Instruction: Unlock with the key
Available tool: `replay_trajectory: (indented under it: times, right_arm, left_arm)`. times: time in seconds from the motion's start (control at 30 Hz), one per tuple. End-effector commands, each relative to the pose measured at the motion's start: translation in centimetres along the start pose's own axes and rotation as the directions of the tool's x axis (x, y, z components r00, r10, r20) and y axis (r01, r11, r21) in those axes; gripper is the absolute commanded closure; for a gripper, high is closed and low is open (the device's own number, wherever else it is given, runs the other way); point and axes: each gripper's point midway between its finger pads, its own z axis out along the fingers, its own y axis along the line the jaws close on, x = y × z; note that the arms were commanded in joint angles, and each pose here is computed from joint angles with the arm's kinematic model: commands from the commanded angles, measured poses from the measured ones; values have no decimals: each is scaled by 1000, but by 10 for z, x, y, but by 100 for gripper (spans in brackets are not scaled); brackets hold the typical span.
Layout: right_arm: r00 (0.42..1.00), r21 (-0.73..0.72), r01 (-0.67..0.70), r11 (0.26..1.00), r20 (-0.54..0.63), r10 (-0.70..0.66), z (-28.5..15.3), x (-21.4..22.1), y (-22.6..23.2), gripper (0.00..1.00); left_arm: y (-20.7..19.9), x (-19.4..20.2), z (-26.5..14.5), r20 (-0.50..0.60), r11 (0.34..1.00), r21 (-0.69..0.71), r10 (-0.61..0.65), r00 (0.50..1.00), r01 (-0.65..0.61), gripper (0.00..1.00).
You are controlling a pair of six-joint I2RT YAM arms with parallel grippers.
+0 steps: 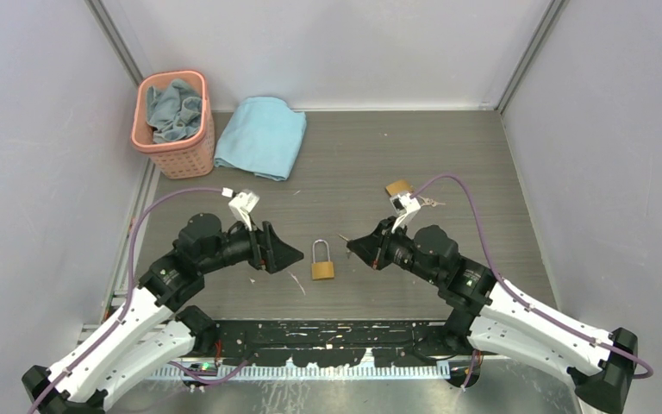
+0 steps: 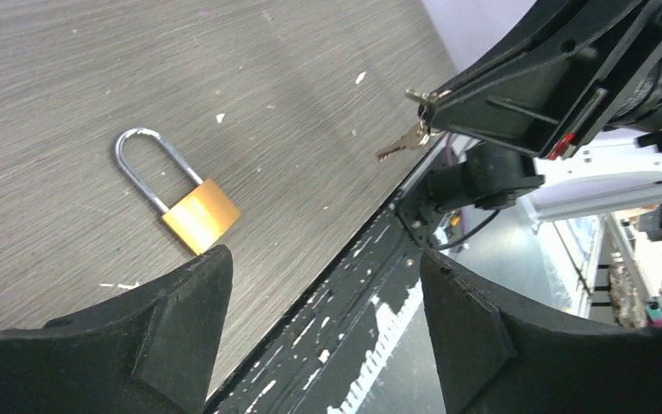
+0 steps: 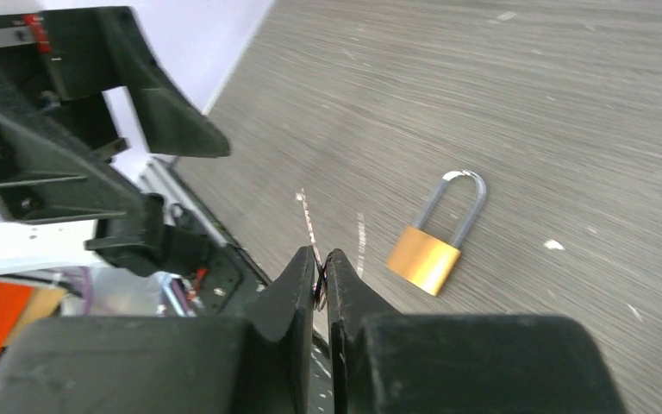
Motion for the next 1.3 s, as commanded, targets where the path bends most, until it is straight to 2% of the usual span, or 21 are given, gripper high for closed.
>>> replay_trajectory:
  times: [0.0, 0.07, 0.2, 0.37, 0.57, 0.93, 1.17, 1.27]
  right_arm:
    - [999, 170, 42, 985, -8, -41, -9, -2, -30, 99]
    - [999, 221, 42, 974, -16, -39, -12, 0, -40, 99]
    - [999, 351, 10, 936, 43, -27, -22, -8, -63, 99]
    - [997, 459, 6, 888, 67, -41, -34, -14, -82, 99]
    - [997, 459, -10, 889, 75, -28, -37, -13, -83, 99]
    - [997, 461, -11, 887, 78, -28, -42, -8, -87, 99]
    - [996, 454, -16, 891, 90, -28, -44, -9, -87, 99]
    - [996, 451, -14, 892, 86, -28, -44, -7, -87, 99]
  left_arm:
    - [16, 10, 9, -10, 996, -61, 72, 997, -73, 21]
    - [22, 21, 16, -42, 992, -80, 99, 994, -102, 22]
    - [30, 46, 33, -139, 975, -112, 175, 975, -191, 22]
    - [34, 71, 53, -241, 953, -92, 260, 935, -289, 21]
    - [49, 93, 77, -348, 924, -90, 321, 881, -372, 21]
    - [59, 95, 113, -380, 848, -24, 482, 789, -529, 16]
    - [71, 106, 136, -464, 782, 57, 571, 677, -621, 17]
    - [77, 108, 145, -484, 763, 66, 588, 648, -643, 19]
